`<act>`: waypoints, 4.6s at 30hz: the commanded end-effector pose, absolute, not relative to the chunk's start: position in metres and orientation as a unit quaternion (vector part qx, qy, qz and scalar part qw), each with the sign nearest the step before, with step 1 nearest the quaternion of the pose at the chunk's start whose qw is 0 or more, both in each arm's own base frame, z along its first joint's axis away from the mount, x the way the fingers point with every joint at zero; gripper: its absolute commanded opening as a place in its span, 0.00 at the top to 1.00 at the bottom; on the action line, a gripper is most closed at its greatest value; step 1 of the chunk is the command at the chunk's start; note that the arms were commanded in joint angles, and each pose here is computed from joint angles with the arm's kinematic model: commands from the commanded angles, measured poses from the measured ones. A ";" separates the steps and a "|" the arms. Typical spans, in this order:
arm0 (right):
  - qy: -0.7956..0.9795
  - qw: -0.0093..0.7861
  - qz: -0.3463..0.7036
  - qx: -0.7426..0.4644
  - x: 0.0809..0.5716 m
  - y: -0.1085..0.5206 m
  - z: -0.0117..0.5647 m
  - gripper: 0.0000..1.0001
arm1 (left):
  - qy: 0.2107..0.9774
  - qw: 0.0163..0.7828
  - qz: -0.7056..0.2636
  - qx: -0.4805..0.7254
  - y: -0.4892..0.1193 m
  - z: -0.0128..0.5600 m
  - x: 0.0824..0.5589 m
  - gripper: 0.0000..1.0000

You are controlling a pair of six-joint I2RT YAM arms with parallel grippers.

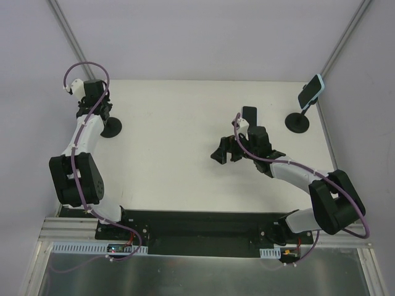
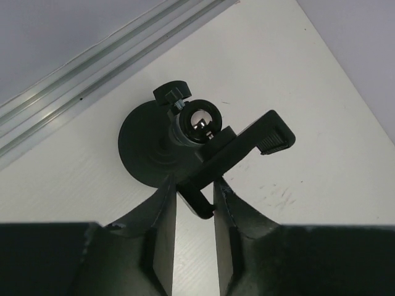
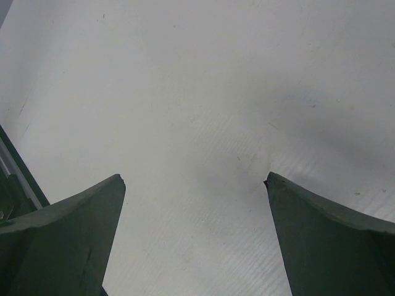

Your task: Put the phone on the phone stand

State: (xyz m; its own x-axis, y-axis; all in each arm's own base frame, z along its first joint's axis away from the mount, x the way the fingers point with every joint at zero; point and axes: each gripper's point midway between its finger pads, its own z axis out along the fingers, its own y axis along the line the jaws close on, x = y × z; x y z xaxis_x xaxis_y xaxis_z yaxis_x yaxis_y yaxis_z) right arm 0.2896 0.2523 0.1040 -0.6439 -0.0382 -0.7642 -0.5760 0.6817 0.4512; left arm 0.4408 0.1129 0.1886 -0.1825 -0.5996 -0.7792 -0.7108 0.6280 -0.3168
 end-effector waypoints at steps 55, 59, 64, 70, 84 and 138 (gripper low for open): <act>0.863 0.496 0.091 0.022 0.346 0.138 0.102 0.00 | 0.867 0.304 -0.297 0.258 -0.232 0.178 0.284 0.37; 0.885 0.445 0.088 0.104 0.370 0.114 0.099 0.00 | 0.863 0.322 -0.295 0.253 -0.228 0.189 0.281 0.17; 0.915 0.385 0.030 0.113 0.392 0.086 0.101 0.03 | 0.855 0.366 -0.276 0.242 -0.216 0.210 0.279 0.14; 0.944 0.318 0.054 0.073 0.438 0.094 0.096 0.03 | 0.837 0.423 -0.262 0.227 -0.203 0.236 0.275 0.14; 0.971 0.234 0.036 0.044 0.474 0.112 0.053 0.03 | 0.811 0.461 -0.282 0.224 -0.201 0.264 0.263 0.14; 0.972 0.225 -0.055 0.044 0.525 0.113 0.060 0.03 | 0.821 0.453 -0.269 0.221 -0.199 0.253 0.269 0.14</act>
State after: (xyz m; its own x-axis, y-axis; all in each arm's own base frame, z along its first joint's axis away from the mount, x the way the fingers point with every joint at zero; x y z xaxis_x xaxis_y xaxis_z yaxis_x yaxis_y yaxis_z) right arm 0.5240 0.1287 0.0405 -0.8907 0.0683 -0.4495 0.0842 0.9963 -0.0153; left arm 0.2668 -0.1967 0.2488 -0.5210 0.1179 -0.8454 0.5944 0.7609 -0.2602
